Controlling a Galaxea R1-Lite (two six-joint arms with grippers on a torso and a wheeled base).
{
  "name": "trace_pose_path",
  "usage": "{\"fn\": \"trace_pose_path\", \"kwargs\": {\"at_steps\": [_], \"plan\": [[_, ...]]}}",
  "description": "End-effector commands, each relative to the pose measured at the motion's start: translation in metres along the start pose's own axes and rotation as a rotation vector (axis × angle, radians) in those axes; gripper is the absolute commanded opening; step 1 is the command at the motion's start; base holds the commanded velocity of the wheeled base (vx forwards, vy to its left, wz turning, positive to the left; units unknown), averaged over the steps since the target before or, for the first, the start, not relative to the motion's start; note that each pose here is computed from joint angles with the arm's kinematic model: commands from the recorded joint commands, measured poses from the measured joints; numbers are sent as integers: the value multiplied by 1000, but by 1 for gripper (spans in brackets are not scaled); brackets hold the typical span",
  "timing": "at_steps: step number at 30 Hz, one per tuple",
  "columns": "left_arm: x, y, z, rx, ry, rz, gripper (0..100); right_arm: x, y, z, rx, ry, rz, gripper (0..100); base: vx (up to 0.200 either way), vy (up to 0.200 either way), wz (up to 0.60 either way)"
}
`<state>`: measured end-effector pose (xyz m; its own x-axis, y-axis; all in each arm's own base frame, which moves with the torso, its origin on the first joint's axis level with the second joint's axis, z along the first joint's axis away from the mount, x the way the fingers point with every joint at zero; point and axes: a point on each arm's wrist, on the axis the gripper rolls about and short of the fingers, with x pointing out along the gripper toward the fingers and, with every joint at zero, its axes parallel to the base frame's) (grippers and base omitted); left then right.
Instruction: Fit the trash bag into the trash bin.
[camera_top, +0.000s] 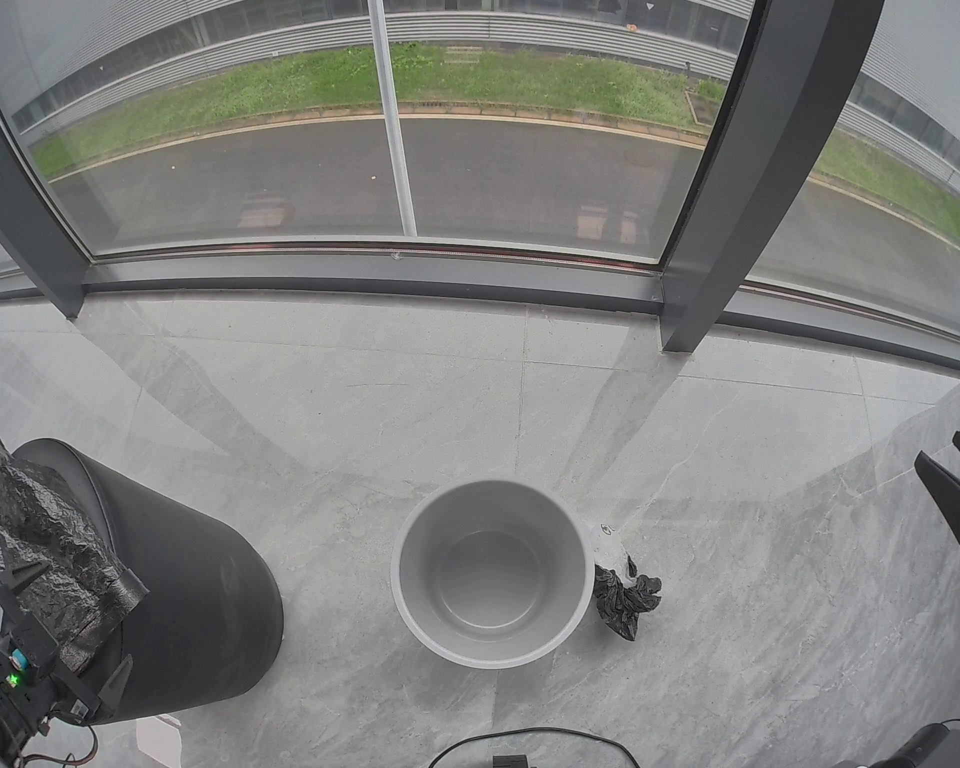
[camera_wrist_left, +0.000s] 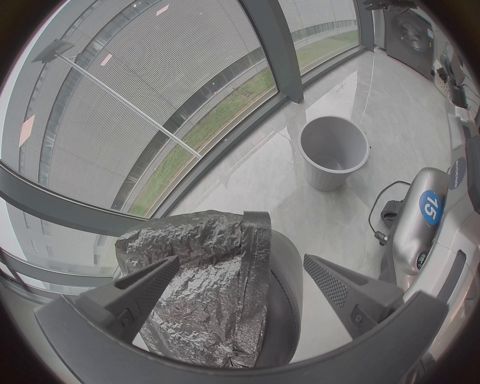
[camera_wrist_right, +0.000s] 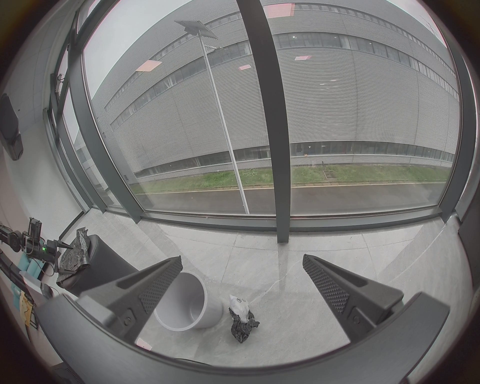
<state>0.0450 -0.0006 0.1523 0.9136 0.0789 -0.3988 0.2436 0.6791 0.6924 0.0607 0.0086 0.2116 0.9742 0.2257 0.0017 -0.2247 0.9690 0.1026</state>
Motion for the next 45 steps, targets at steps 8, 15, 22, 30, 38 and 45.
{"fn": "trace_pose_path", "kwargs": {"at_steps": [8, 15, 22, 30, 38, 45], "plan": [[6, -1, -2, -22, 19, 8, 100, 0, -1, -6, 4, 22, 0, 100, 0, 0, 0], [25, 1, 5, -35, 41, -15, 100, -1, 0, -6, 3, 14, -1, 100, 0, 0, 0], [38, 4, 10, -35, 50, -26, 100, -1, -1, -6, 8, 15, -2, 100, 0, 0, 0], [50, 8, 15, -39, 74, -20, 100, 0, -1, -6, 9, 20, -1, 100, 0, 0, 0], [67, 17, 16, -66, 106, 28, 100, -2, 0, -7, 8, 15, -2, 100, 0, 0, 0], [79, 22, 20, -73, 93, 54, 100, -2, -1, -8, 9, 20, -3, 100, 0, 0, 0]]}}
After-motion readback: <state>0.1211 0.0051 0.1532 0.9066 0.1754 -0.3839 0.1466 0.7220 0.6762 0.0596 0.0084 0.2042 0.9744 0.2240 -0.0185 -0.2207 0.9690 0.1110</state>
